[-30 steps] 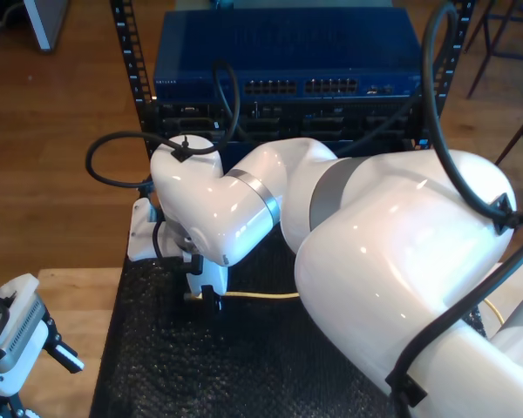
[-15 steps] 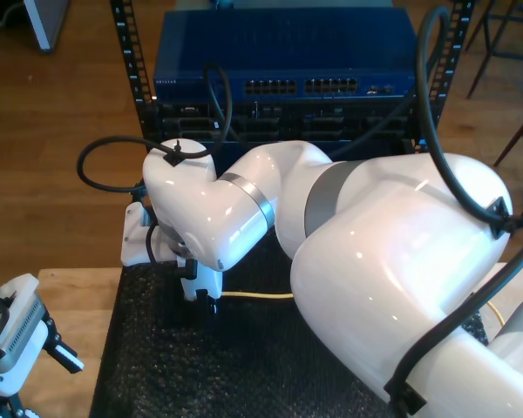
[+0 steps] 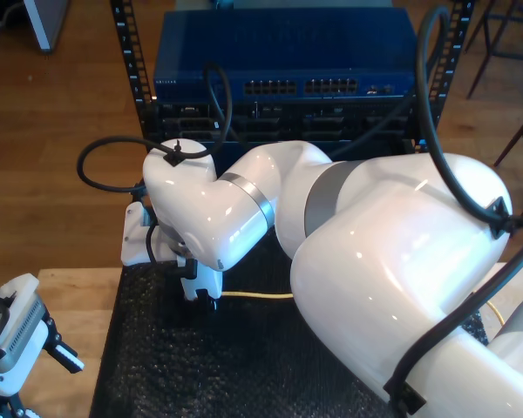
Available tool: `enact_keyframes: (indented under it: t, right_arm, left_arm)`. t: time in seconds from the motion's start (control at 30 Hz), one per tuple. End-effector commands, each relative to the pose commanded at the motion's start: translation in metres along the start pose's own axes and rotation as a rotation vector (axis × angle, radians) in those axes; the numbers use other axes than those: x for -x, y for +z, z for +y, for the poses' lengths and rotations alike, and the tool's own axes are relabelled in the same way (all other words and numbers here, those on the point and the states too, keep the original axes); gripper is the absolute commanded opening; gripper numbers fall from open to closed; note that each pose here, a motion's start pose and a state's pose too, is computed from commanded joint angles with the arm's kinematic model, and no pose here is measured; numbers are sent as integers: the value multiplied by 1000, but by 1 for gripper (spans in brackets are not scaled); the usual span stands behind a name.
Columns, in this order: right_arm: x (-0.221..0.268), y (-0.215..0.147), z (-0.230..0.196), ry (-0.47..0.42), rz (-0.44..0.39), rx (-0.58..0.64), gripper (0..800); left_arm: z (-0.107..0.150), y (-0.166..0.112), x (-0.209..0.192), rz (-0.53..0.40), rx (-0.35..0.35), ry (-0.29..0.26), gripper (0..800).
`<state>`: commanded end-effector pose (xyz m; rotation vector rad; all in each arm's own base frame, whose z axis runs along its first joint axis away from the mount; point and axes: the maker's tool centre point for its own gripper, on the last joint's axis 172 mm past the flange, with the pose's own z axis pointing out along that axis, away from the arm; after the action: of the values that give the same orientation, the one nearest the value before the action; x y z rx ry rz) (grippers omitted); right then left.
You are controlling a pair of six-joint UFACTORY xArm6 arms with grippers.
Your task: Grab the cable and plug it in
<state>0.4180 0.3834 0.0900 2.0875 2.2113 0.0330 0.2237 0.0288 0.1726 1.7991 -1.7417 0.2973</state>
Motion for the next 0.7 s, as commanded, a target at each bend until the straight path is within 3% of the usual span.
enact_keyframes:
  t: [0.7]
  right_arm:
    - [-1,0,0,-1,1,1,245]
  left_arm:
    - [0,0,0,1,1,-2,800]
